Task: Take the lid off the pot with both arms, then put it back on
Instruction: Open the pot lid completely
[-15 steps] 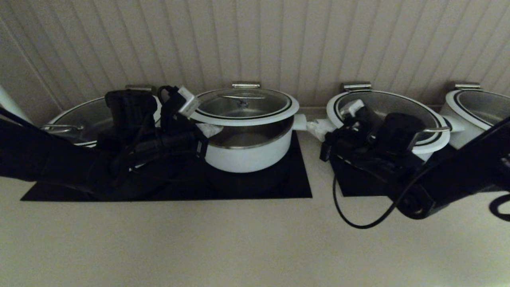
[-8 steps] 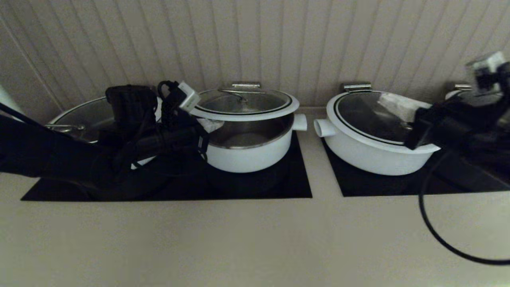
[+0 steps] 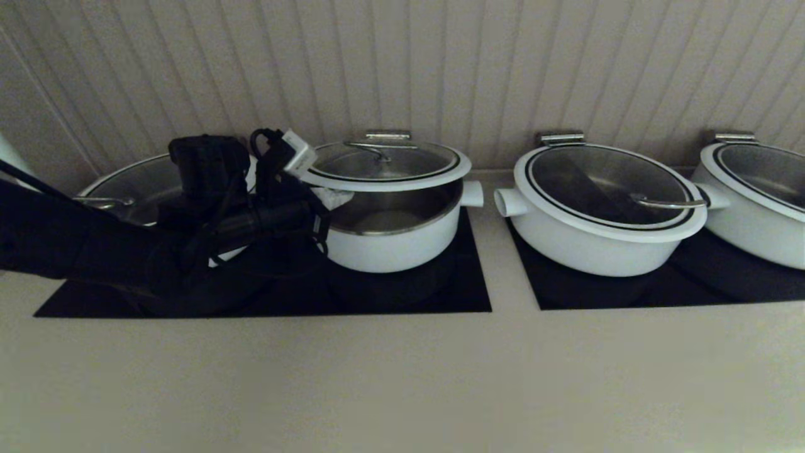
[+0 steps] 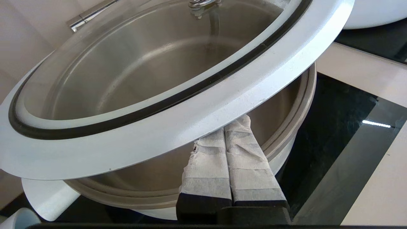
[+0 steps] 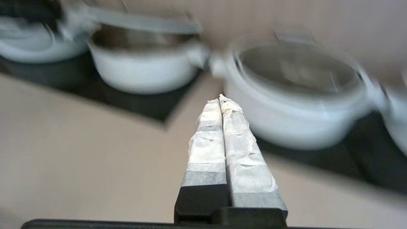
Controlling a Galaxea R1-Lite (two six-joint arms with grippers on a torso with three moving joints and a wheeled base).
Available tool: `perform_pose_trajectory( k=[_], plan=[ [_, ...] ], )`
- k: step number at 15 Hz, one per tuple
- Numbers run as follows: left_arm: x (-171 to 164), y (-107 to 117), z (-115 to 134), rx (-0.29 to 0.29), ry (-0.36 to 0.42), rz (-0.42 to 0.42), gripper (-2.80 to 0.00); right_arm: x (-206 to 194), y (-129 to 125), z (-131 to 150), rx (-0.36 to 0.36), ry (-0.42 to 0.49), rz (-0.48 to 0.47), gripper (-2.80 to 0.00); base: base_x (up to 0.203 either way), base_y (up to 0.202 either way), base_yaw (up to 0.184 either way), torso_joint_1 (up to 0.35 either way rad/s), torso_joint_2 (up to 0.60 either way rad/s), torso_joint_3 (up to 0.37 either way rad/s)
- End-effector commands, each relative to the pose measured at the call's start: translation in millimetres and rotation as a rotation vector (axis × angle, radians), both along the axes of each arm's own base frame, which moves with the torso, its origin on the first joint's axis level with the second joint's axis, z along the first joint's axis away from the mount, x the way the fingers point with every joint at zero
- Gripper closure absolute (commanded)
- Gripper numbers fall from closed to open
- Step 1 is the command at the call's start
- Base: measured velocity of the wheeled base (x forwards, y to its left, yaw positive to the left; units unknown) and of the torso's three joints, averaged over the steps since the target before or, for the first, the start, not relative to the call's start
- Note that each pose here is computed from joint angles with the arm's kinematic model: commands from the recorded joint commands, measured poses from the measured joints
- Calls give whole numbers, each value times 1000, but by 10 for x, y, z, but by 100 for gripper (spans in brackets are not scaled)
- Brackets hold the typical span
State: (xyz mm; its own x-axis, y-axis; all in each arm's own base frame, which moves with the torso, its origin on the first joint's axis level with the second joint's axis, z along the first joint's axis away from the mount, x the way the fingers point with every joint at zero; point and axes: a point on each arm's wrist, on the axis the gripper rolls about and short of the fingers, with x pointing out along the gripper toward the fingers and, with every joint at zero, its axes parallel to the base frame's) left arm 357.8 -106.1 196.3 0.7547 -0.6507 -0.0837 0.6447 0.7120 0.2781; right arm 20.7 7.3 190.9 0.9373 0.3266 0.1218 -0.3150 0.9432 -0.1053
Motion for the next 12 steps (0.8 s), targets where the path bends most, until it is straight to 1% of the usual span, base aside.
perform_pose_trajectory(
  k=[1,2,3,4,6,7,12],
  plan=[
    [6,-3,12,-1,-8,-4,0,-252,-72,-573,-18,71,-72,0,0,0,0,0,0,0],
    [7,-3,16,-1,-10,-4,0,-210,-73,-799,-49,160,-115,0,0,0,0,0,0,0],
    [11,-4,14,-1,-10,-4,0,-194,-79,-942,-76,221,-157,0,0,0,0,0,0,0],
    [14,-5,8,1,-9,-4,0,-195,-82,-1007,-85,270,-169,0,0,0,0,0,0,0],
    [17,-29,-3,0,-6,-10,0,-210,-72,-1074,-79,341,-113,0,0,0,0,0,0,0],
    [21,-43,-10,0,-5,-13,0,-223,-73,-1126,-93,393,-103,0,0,0,0,0,0,0],
    [32,-58,-9,-2,-7,-16,0,-224,-71,-1128,-86,397,-96,0,0,0,0,0,0,0]
  ],
)
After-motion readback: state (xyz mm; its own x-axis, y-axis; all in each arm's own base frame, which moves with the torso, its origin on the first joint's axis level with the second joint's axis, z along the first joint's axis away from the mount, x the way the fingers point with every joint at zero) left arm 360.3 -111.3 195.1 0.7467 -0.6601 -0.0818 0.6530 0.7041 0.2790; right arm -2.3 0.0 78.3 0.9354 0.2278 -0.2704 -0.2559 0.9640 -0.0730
